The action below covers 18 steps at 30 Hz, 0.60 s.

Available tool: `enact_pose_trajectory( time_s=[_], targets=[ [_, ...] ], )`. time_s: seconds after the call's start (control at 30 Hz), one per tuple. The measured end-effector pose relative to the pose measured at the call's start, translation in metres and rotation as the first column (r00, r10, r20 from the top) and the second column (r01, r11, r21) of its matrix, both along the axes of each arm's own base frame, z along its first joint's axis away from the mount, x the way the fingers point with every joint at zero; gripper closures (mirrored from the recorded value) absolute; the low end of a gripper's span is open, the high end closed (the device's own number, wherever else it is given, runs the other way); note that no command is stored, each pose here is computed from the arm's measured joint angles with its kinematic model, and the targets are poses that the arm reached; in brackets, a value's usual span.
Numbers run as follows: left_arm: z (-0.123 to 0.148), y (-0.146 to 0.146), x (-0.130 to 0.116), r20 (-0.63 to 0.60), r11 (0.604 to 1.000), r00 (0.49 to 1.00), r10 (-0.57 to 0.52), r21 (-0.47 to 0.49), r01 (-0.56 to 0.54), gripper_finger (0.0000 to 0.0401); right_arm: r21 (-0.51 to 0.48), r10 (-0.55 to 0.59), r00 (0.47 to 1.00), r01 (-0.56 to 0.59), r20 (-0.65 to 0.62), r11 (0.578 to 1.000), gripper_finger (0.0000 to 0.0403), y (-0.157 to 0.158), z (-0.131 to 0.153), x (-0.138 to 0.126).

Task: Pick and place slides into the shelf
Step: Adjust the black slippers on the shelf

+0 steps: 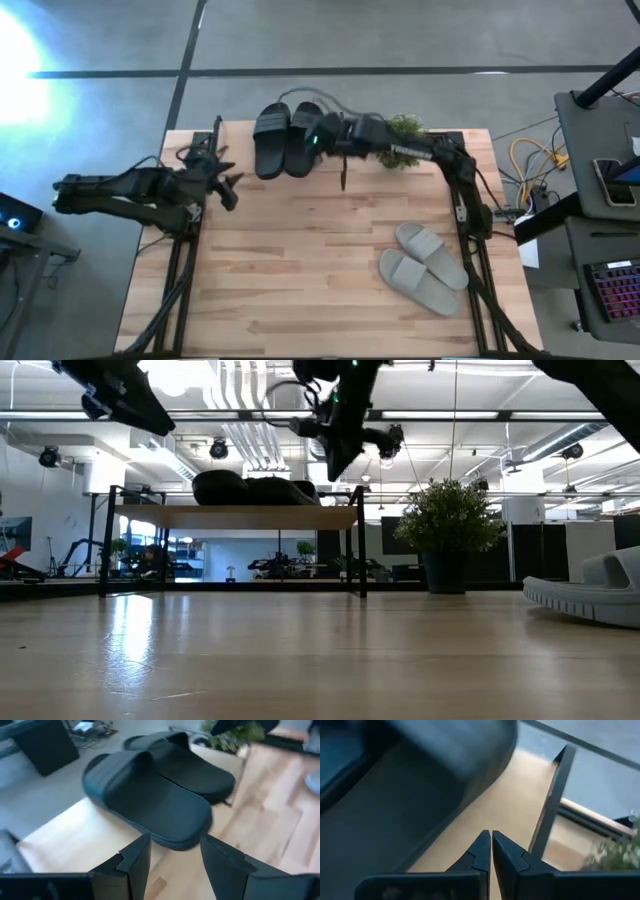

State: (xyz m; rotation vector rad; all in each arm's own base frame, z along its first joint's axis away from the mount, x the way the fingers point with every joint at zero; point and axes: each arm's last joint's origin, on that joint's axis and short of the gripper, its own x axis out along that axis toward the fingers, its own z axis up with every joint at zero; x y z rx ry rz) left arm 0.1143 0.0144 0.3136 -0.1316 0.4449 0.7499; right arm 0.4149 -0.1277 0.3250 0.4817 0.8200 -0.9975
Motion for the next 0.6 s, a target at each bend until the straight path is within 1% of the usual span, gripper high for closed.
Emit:
enact_pose_trajectory(
  time_s=[0.07, 0.13, 0.27, 0.33, 0.43, 0.6],
  targets=[
    [0.001, 0.003, -0.004, 0.022, 0.999, 0.999, 0.031, -0.010, -0.031, 0.0242, 0.011, -0.016, 1.000, 0.016, 0.018, 1.000, 0.0394, -0.023, 0.001, -0.006],
    [0.001, 0.005, -0.007, 0.051, 0.997, 0.996, 0.067, -0.034, -0.065, 0.0242, 0.030, -0.037, 0.999, 0.037, 0.010, 0.999, 0.0394, -0.043, -0.001, -0.013],
    [-0.001, 0.007, -0.009, 0.062, 0.995, 0.994, 0.088, -0.042, -0.085, 0.0242, 0.047, -0.057, 0.998, 0.057, -0.010, 0.997, 0.0394, -0.073, -0.007, -0.023],
    [-0.001, 0.007, -0.009, 0.061, 0.996, 0.994, 0.087, -0.043, -0.084, 0.0242, 0.048, -0.056, 0.998, 0.056, -0.002, 0.997, 0.0394, -0.080, -0.008, -0.024],
    [-0.002, 0.007, -0.009, 0.055, 0.996, 0.995, 0.083, -0.038, -0.081, 0.0242, 0.074, -0.035, 0.999, 0.034, 0.017, 0.997, 0.0394, -0.084, -0.014, -0.019],
    [-0.002, 0.007, -0.008, 0.047, 0.996, 0.995, 0.083, -0.037, -0.081, 0.0242, 0.068, 0.027, 0.997, -0.032, 0.073, 0.997, 0.0394, -0.089, -0.026, -0.004]
  ],
)
